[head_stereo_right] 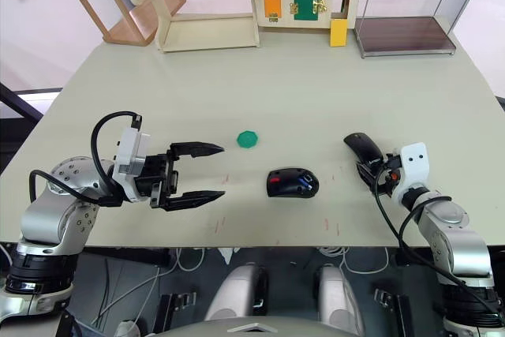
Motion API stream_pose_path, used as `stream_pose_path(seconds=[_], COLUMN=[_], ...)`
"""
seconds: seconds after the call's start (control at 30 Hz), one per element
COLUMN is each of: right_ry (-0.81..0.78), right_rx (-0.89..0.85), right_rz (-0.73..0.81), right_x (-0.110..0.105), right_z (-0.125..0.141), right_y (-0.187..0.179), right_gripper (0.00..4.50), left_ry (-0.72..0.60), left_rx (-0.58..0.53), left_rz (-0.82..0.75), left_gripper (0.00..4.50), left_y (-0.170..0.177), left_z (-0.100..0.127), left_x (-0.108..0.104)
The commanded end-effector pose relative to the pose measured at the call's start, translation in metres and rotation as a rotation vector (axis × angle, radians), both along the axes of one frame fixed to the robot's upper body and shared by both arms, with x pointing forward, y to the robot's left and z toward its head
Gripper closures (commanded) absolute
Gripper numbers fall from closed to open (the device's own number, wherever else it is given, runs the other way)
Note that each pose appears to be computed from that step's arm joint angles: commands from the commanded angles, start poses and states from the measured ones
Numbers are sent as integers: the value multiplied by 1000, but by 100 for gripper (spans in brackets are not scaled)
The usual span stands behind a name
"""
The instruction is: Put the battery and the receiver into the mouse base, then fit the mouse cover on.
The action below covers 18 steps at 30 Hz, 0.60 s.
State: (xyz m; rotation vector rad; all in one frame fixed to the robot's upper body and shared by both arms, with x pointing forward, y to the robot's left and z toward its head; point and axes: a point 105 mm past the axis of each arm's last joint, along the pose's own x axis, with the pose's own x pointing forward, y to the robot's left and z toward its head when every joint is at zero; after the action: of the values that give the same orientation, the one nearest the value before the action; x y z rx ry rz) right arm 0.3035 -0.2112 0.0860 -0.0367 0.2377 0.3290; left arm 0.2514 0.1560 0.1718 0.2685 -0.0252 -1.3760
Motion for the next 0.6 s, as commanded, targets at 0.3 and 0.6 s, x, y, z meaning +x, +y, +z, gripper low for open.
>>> stream_pose_path(seconds=[0.3, 0.6], right_ry=[-55, -57], right_rx=[-12, 5], right_rz=[-6, -4], right_x=[-2, -2], right_z=[13, 13], right_y=[-1, 1], right_gripper=[0, 0], left_ry=[-22, -13], left_rx=[-18, -8], left_rz=[-2, -5], left_gripper=[3, 3], left_y=[1, 2], left_z=[5, 4], left_x=[0, 1])
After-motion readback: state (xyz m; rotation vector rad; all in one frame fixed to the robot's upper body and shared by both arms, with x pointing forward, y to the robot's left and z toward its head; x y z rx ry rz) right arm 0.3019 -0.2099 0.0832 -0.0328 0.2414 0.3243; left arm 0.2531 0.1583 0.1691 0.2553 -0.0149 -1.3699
